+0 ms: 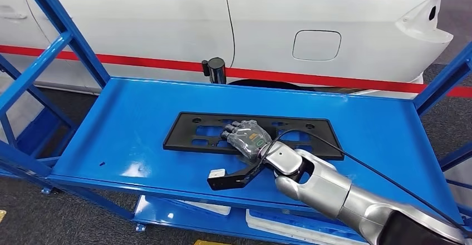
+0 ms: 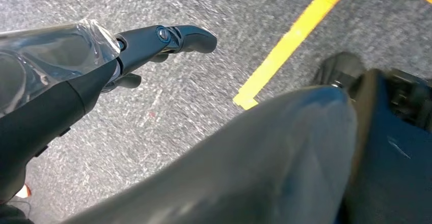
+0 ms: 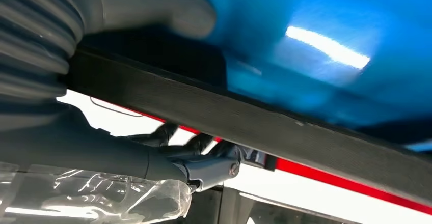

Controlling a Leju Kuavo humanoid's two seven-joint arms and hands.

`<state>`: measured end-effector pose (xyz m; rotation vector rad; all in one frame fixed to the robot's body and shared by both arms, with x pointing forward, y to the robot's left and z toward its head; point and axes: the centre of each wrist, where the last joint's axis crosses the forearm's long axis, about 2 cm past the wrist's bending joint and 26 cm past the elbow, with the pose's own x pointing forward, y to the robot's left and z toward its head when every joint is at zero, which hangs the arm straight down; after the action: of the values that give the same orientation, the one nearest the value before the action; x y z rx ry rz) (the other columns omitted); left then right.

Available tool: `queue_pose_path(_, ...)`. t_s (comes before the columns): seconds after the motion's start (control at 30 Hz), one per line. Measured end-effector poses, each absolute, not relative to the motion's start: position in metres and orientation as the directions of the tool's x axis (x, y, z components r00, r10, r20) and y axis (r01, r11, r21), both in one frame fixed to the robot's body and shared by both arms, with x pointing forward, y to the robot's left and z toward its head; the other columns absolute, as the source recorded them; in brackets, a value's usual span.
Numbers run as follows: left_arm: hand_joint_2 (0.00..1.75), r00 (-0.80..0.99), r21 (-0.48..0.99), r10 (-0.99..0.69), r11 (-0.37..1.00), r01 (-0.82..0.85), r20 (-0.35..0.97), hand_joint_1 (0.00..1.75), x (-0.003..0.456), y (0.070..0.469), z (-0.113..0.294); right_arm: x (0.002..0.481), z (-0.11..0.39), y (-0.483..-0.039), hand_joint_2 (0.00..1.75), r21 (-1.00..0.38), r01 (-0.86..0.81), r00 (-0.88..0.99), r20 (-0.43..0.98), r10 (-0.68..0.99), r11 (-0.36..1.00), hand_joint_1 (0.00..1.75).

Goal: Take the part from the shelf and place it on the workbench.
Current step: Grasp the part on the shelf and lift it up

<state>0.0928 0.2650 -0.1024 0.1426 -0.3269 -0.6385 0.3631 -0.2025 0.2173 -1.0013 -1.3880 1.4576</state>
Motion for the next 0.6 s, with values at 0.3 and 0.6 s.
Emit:
queue_pose_path(0.3,0.00,0.747,0.234,-0.614,0.789,0.568,0.256,0.00,0.093,0.267,-0.102,0.365,0.222,-0.193,1.75,-0.999,-0.030,-0.324,0.022,0.946,0.013,1.75)
queue_pose_path(0.6,0.00,0.742,0.241,-0.619,0.784,0.572,0.256,0.00,0.099,0.269,-0.101,0.365,0.234,-0.189,1.75,-0.985,0.135,-0.369,0.048,0.928,0.105,1.75)
